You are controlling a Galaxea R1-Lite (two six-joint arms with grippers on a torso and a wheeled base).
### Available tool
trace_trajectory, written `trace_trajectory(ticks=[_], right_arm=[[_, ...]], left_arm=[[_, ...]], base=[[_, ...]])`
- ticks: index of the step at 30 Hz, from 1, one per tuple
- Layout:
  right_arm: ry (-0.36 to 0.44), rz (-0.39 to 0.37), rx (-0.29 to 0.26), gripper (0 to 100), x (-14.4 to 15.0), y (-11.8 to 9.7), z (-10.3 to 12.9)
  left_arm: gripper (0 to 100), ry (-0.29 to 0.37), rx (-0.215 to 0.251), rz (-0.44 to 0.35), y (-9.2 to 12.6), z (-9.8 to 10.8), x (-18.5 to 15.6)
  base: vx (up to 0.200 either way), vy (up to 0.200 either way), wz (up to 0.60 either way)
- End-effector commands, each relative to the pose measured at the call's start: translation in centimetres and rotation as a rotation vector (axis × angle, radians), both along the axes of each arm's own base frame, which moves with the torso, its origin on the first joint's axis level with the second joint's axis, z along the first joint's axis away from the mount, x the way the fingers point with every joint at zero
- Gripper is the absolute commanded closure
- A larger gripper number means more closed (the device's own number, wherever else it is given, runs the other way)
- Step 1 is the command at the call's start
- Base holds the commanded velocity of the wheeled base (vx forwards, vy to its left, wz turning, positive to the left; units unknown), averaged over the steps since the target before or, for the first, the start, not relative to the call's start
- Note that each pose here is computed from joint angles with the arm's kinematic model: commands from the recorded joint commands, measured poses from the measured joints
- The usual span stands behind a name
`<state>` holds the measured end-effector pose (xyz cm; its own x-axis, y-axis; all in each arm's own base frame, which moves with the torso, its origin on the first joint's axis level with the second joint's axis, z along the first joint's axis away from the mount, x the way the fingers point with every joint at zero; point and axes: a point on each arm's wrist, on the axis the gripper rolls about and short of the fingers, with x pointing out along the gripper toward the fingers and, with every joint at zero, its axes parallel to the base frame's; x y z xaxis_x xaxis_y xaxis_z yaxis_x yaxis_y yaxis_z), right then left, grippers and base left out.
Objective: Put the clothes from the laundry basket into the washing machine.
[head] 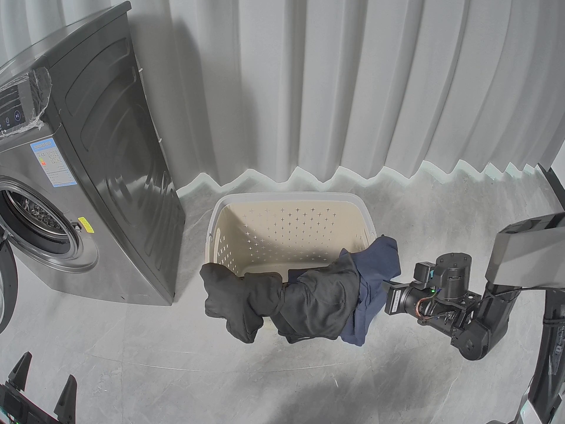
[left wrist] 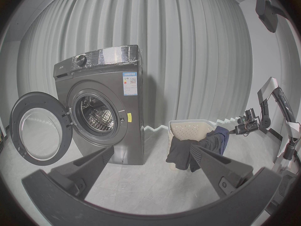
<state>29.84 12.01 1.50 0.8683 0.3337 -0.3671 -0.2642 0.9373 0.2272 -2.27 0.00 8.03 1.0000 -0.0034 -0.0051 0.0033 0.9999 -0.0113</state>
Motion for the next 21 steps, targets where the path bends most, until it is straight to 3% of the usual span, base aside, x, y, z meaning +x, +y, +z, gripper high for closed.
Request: trace_trajectory(ticks=[1, 14, 17, 21], right_arm=[[-0.091, 0.038, 0.038, 100, -2.4, 0.3, 4.0], [-0.269, 0.077, 0.116, 100, -5.7, 0.3, 10.4], [-0.232, 0.091, 0.101, 100, -6.6, 0.4, 10.3], [-0.124, 0.040, 0.038, 100, -6.5, -0.3, 8.2]], left_arm=[[0, -0.002, 0.001, 0.000, 0.0, -0.5, 0.0], [0, -0.001, 0.001, 0.000, 0.0, -0.5, 0.0], [0, -0.001, 0.001, 0.000, 0.0, -0.5, 0.0], [0, -0.001, 0.001, 0.000, 0.0, -0.5, 0.0]], base=[[0.000, 0.000, 0.00], [0.000, 0.000, 0.00], [0.000, 0.000, 0.00], [0.000, 0.000, 0.00]])
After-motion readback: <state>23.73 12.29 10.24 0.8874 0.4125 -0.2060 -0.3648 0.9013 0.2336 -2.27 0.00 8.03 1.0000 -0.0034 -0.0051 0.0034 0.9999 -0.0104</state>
